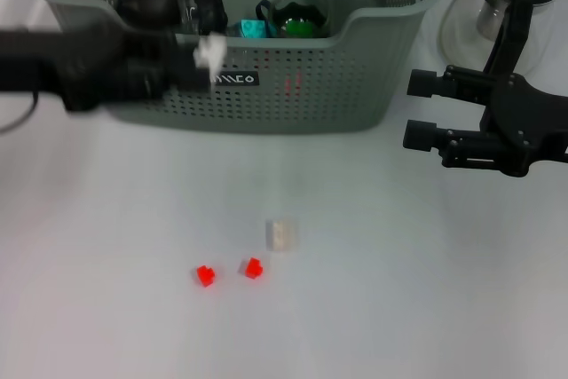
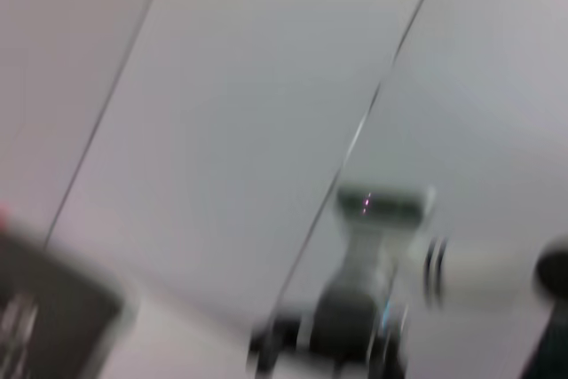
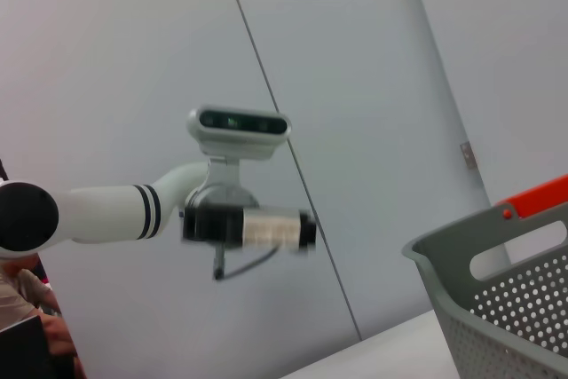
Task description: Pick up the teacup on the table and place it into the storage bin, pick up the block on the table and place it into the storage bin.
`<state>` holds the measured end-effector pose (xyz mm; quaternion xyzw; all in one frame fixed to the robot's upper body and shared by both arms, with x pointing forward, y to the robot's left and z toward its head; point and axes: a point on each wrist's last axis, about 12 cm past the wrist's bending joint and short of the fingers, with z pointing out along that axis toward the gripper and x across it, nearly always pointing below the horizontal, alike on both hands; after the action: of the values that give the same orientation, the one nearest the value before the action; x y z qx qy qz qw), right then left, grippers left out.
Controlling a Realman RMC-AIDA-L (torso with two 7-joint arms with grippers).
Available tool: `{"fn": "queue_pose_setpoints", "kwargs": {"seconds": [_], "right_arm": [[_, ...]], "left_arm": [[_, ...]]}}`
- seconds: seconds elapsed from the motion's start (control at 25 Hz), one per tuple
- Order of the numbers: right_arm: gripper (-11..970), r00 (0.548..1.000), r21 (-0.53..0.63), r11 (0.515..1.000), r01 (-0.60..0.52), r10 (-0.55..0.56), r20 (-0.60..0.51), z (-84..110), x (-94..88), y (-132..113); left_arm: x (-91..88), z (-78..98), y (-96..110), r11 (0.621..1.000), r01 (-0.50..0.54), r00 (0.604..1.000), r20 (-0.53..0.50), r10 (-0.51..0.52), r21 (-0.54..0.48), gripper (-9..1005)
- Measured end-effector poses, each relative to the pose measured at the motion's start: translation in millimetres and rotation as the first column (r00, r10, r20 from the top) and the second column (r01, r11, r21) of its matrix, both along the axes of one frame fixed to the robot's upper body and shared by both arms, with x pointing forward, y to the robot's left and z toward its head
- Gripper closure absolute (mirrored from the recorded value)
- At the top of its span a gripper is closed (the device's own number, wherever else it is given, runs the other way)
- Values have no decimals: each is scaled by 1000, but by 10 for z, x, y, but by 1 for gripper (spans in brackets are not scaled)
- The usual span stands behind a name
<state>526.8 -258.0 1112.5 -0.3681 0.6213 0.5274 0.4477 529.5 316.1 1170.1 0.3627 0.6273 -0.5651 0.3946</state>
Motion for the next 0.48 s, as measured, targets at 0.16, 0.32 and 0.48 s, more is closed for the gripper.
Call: {"fn": "queue_pose_setpoints", "kwargs": {"seconds": [0.16, 0.32, 0.48], "right_arm": [[108, 1000, -1, 1000, 2, -2, 9, 1, -2, 0], [108, 1000, -3, 1000, -3, 3, 10, 1, 7, 23], [108, 1000, -5, 1000, -2, 2, 7, -8, 6, 36]], "left_arm": [[129, 176, -54, 992, -36, 999, 31, 40, -117, 553], [463, 434, -180, 985, -116, 993, -21, 114, -129, 547], [801, 714, -271, 971, -236, 970, -58, 235, -22, 542]]}}
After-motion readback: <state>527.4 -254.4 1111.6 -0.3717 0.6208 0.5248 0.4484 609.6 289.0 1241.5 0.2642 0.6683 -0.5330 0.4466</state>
